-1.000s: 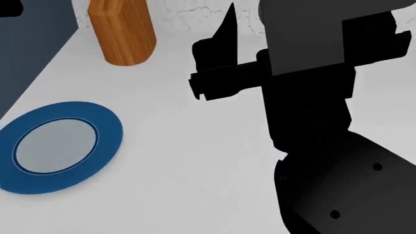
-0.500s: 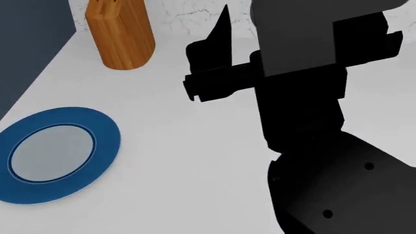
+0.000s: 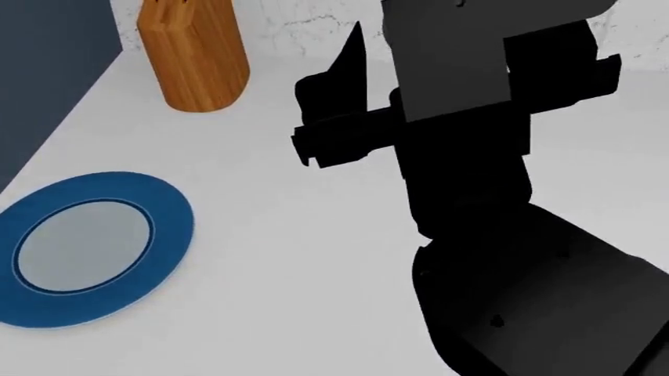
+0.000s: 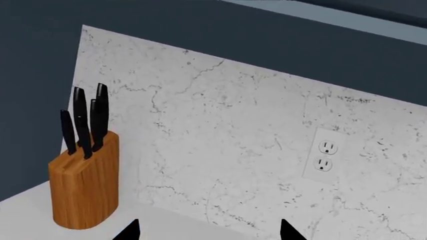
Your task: Pick the broccoli from the top rack in the oven and place it on the plate on the counter.
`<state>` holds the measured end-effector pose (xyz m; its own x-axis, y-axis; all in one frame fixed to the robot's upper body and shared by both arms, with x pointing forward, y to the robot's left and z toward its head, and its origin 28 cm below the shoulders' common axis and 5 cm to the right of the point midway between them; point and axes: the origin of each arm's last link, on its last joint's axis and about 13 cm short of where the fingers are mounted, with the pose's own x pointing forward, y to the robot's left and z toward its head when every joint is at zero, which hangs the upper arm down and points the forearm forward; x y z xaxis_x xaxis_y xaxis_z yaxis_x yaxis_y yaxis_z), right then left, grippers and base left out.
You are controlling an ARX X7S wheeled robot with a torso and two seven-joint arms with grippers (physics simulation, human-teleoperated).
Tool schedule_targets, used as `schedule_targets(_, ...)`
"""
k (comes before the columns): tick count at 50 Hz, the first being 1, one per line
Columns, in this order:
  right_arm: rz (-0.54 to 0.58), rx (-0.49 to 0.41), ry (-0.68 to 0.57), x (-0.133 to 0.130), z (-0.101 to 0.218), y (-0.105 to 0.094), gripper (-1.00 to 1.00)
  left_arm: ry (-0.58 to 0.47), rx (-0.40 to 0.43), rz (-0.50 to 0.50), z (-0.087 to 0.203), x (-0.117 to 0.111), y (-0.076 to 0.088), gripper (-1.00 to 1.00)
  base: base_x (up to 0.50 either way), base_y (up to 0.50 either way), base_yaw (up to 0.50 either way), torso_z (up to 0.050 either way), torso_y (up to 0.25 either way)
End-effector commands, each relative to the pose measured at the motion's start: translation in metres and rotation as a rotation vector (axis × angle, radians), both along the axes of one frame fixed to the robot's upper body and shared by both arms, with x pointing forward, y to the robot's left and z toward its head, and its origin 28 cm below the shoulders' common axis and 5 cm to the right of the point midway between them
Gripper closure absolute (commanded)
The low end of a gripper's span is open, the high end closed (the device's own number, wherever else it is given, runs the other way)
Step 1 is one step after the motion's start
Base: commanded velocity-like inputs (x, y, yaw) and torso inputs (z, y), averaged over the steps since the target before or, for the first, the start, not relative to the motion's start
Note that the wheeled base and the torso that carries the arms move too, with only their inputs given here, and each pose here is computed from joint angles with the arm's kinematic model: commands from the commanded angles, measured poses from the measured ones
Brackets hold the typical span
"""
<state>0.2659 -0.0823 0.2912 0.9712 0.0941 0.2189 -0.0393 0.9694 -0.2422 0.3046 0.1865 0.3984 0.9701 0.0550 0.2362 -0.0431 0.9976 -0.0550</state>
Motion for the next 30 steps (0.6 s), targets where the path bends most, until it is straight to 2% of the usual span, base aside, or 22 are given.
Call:
schedule_targets(1,0.005,-0.011,0.005,0.0,-0.002,0.002,-1.0,0.008,-0.01,0.019,0.009,0.019,-0.001,1.0,0.0,0.0,0.0,0.0,0.0)
schedule_targets(4,0.013,-0.019,0.001,0.0,-0.003,0.003,-1.0,0.027,-0.041,0.065,0.02,0.048,0.005,1.0,0.0,0.0,0.0,0.0,0.0)
schedule_targets(6,0.013,-0.016,0.003,0.004,-0.004,0.002,-1.0,0.036,-0.043,0.116,0.022,0.06,0.007,1.0,0.0,0.0,0.0,0.0,0.0)
schedule_targets(8,0.013,-0.015,0.005,0.007,-0.005,0.001,-1.0,0.041,-0.047,0.122,0.022,0.066,0.009,1.0,0.0,0.0,0.0,0.0,0.0)
schedule_targets(17,0.005,-0.008,0.005,0.009,-0.006,-0.002,-1.0,0.059,-0.042,0.124,0.024,0.071,0.009,1.0,0.0,0.0,0.0,0.0,0.001)
schedule_targets(23,-0.002,0.0,-0.003,0.007,-0.005,-0.003,-1.0,0.185,0.026,0.083,0.016,0.075,0.007,1.0,0.0,0.0,0.0,0.0,0.0)
schedule_targets(30,-0.007,0.003,-0.006,0.008,-0.005,-0.004,-1.0,0.268,0.039,0.065,0.009,0.077,0.007,1.0,0.0,0.0,0.0,0.0,0.0)
